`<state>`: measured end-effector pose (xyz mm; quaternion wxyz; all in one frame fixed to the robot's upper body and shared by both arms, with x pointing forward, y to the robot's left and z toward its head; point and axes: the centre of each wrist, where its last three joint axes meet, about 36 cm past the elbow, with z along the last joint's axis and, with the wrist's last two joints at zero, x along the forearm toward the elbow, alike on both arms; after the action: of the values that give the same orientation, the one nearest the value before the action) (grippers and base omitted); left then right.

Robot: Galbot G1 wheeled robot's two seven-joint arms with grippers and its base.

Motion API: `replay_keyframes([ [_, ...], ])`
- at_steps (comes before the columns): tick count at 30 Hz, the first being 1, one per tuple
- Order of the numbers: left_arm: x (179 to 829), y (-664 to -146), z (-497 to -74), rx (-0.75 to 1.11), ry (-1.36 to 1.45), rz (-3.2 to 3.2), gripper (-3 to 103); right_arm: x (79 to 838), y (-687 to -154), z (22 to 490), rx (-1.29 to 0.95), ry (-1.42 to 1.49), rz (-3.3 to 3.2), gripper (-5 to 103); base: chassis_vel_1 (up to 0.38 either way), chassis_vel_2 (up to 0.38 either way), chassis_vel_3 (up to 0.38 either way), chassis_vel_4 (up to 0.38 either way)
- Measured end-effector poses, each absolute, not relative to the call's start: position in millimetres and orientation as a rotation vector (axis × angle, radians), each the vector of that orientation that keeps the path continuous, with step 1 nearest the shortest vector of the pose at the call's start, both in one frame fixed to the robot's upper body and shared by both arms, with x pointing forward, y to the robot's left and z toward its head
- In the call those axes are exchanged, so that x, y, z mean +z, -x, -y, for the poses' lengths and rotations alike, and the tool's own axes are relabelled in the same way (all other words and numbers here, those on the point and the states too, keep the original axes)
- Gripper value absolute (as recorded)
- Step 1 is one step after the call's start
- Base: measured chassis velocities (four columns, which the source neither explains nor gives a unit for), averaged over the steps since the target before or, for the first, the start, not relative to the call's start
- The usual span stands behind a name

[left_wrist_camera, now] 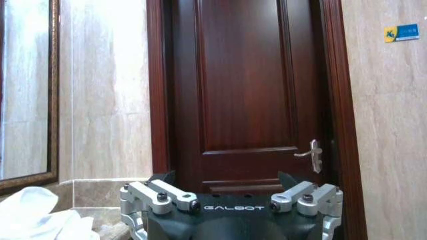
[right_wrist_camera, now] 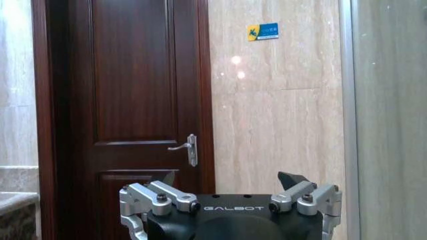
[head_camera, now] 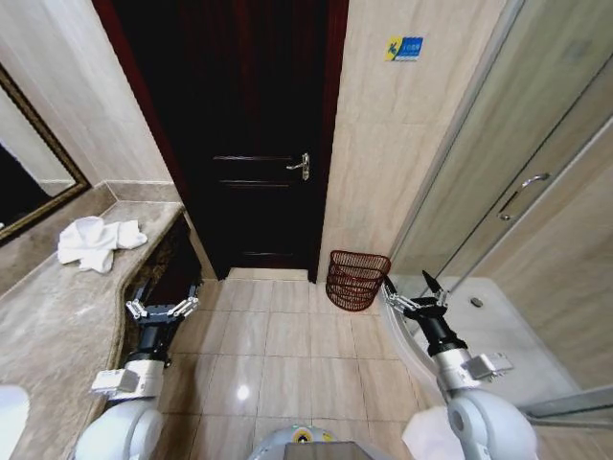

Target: Discard the used towel into the hamper.

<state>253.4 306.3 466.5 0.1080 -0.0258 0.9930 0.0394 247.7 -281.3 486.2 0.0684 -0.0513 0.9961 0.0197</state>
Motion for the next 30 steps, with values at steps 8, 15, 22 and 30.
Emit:
replay_keyframes([
  [8,468.5,-252.7,-305.7,0.129,0.077,-2.903,100,487.2,-249.0,281.6,0.056,0.172,-2.998,100,-0.090,0.082,0.092,-0.086],
  [15,466.0,-251.4,-304.5,0.144,0.076,-2.908,100,486.7,-248.1,282.1,0.054,0.177,-3.002,100,-0.079,0.102,0.086,-0.075],
  [22,466.2,-251.5,-305.9,0.153,0.077,-2.907,100,486.2,-249.6,282.1,0.057,0.177,-2.999,100,-0.033,0.114,0.093,-0.031],
  [30,463.5,-250.5,-308.0,0.156,0.084,-2.909,100,485.3,-249.9,281.7,0.060,0.178,-3.001,100,0.005,0.147,0.146,0.003],
])
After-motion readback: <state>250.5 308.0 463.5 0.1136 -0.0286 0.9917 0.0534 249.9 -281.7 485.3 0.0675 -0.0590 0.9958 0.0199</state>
